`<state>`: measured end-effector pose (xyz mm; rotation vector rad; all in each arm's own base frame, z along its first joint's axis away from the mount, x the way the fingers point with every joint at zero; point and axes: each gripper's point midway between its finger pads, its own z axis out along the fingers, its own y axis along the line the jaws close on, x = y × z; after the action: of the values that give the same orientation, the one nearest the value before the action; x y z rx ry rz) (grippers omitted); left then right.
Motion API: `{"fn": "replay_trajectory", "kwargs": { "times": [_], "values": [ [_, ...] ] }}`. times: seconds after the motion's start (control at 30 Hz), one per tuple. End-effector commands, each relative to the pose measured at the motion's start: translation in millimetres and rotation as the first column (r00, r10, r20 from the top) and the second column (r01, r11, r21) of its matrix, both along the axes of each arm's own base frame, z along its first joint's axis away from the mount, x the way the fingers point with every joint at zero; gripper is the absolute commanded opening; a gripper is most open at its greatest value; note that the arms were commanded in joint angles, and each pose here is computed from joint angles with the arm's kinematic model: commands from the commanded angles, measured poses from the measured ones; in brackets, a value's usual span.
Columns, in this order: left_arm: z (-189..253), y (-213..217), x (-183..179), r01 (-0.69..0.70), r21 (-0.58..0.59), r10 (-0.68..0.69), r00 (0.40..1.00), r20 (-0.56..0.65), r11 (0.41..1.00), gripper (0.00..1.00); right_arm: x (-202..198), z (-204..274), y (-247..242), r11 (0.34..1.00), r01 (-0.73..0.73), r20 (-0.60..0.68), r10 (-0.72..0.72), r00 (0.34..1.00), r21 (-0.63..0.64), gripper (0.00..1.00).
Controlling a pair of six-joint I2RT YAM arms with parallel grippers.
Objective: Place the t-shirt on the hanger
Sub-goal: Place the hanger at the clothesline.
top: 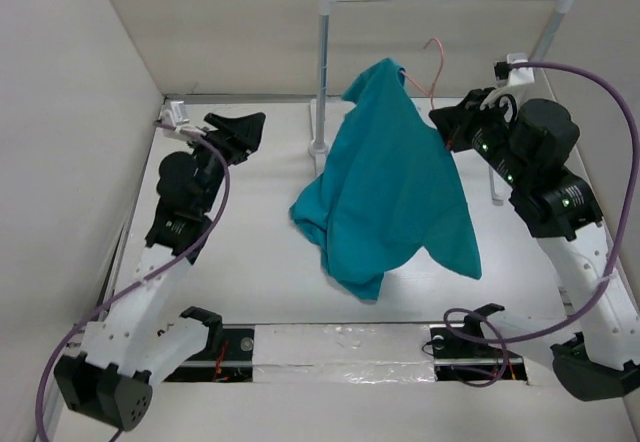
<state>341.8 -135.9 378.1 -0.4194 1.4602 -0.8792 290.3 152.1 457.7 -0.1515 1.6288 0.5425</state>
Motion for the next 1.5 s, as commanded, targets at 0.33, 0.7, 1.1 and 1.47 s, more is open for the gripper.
{"fn": "replay_trajectory", "kwargs": {
  "times": [0.33,0.7,1.1,1.47],
  "values": [
    [33,18,-117,0.107,0.134,-0.128,0.979,0.157,0.985,0.47,91,22,-121,0.943,0.332,0.044,-0.331,0.943,-0.004,0.00],
    [-34,29,-135,0.087,0.292,-0.100,0.994,0.031,0.952,0.47,127,56,-172,0.907,0.420,0.113,-0.420,0.900,0.026,0.00],
    [-52,23,-122,0.091,0.319,-0.107,0.994,0.033,0.943,0.48,183,65,-203,0.891,0.453,0.105,-0.453,0.885,0.027,0.00],
    [-56,23,-117,0.086,0.346,-0.101,0.995,0.023,0.934,0.48,216,17,-232,0.892,0.451,0.015,-0.451,0.892,0.039,0.00]
  ]
}}
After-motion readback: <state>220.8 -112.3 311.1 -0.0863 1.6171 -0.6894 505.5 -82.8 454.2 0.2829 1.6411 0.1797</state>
